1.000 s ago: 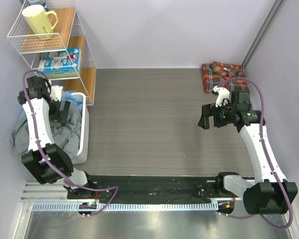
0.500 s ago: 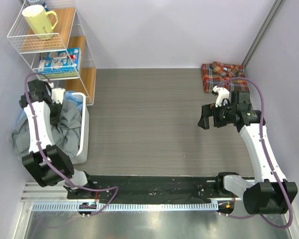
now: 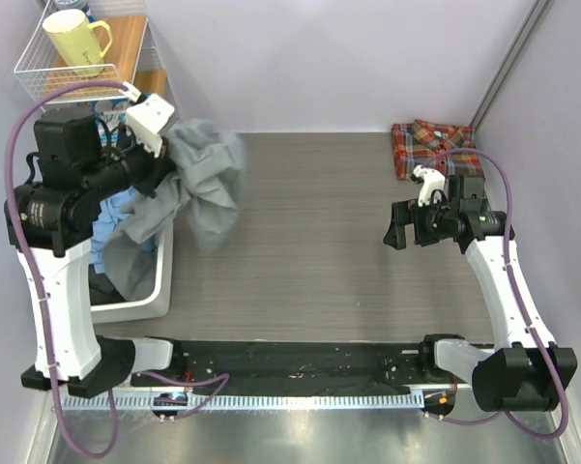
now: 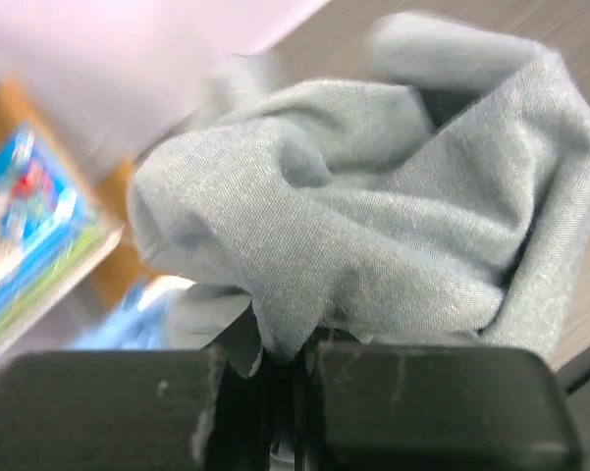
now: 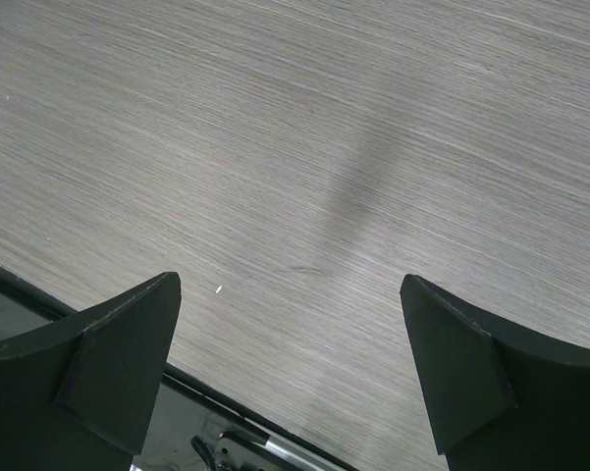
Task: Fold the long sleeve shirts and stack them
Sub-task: Grab the shirt from the pile, then move the shirt to the center of the board
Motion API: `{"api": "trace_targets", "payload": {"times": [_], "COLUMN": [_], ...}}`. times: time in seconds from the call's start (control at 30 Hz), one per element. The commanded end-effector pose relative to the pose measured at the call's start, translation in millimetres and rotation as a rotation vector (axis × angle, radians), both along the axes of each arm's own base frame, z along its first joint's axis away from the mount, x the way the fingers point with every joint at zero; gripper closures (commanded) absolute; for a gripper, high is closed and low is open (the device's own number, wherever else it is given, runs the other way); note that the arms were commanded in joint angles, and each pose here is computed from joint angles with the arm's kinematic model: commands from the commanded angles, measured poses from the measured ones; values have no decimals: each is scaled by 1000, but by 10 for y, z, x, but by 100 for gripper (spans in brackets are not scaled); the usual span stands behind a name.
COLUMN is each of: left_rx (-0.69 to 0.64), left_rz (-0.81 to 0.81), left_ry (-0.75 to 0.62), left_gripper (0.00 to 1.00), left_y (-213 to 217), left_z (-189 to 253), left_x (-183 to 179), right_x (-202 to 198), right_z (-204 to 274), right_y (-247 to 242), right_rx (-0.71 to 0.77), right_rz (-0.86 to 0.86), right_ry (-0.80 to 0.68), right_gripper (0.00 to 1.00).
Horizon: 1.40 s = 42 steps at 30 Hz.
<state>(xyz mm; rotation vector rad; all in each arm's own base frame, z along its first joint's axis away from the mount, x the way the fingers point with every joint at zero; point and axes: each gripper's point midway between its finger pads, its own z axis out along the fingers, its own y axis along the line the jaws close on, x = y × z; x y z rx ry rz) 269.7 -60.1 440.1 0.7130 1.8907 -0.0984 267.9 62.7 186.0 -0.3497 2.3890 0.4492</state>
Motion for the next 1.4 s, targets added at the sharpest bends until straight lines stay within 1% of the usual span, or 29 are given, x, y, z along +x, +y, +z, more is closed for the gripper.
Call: {"api": "trace_targets", "payload": {"times": [0.0, 0.1, 0.13, 0.2, 0.23, 0.3, 0.33, 0.37, 0.43, 0.47, 0.53, 0.63, 0.73, 0.77, 0.8, 0.87, 0.9, 0.97, 1.0, 1.03, 1.07, 1.1, 1.13, 1.17, 1.2, 1.23, 1.27, 1.33, 1.37], "left_rx": [-152, -214, -242, -281, -306, -401, -422, -474, -525, -600, -669, -742, -707, -668, -660, -644, -602, -533, -475, -414, -354, -313, -238, -114, -57, 12, 26, -26, -40], "left_rz": [-244, -365, -388, -429, -435, -447, -434, -430, -398, -385, -339, -354, -334, -334, -336, -339, -385, -387, -412, -455, -479, -500, -587, -624, -623, -602, -575, -552, -507], "left_ry": [-86, -198, -233, -296, -290, -397, -411, -472, -530, -608, -668, -728, -654, -593, -579, -468, -397, -295, -202, -196, -128, -76, 50, 176, 257, 363, 436, 472, 496], "left_gripper": [100, 100, 100, 100, 100, 100, 100, 100, 100, 100, 100, 100, 100, 100, 100, 100, 100, 100, 100, 100, 100, 92, 81, 32, 18, 0, 0, 0, 0], "left_y": [-797, -1362, -1563, -1858, -2025, -2191, -2279, -2317, -2350, -2306, -2235, -2205, -2244, -2344, -2305, -2367, -2447, -2466, -2517, -2472, -2461, -2468, -2541, -2448, -2388, -2277, -2142, -1977, -1776], "left_z": [501, 874, 963, 1159, 1152, 1536, 1570, 1769, 1936, 2194, 2386, 2598, 2349, 2085, 2035, 1730, 1452, 1010, 566, 399, 95, -160, -705, -1158, -1430, -1760, -1959, -2085, -2251], "left_x": [62, 13, 132, 87, 186, 160, 253, 261, 284, 264, 294, 223, 297, 397, 352, 372, 322, 310, 312, 216, 159, 114, -15, -167, -224, -292, -307, -309, -321], "right_x": [119, 126, 123, 133, 132, 134, 139, 146, 153, 156, 171, 185, 186, 184, 177, 172, 172, 176, 171, 160, 151, 140, 140, 151, 155, 151, 157, 153, 149], "right_z": [203, 184, 176, 184, 186, 187, 189, 183, 170, 163, 150, 137, 154, 162, 157, 156, 159, 175, 183, 201, 192, 178, 178, 148, 140, 126, 101, 96, 88], "right_y": [-16, -55, -68, -113, -134, -169, -182, -192, -209, -216, -235, -252, -275, -285, -283, -278, -285, -300, -312, -315, -314, -323, -324, -334, -334, -334, -335, -300, -284], "right_rx": [22, 29, 29, 32, 33, 37, 36, 36, 42, 43, 48, 54, 53, 54, 57, 63, 62, 57, 54, 53, 52, 48, 46, 43, 42, 41, 40, 48, 56], "right_rz": [-19, -37, -43, -60, -69, -82, -87, -90, -98, -101, -109, -118, -127, -132, -132, -131, -133, -138, -143, -145, -144, -145, -143, -145, -141, -140, -135, -106, -95], "right_ry": [-66, -60, -56, -59, -58, -58, -60, -60, -54, -51, -48, -41, -49, -51, -53, -54, -54, -60, -65, -74, -72, -71, -72, -62, -58, -45, -32, -27, -23], "right_gripper": [0, 0, 0, 0, 1, 0, 0, 0, 0, 0, 0, 0, 0, 0, 0, 0, 0, 0, 0, 0, 0, 0, 0, 0, 0, 0, 0, 0, 0]}}
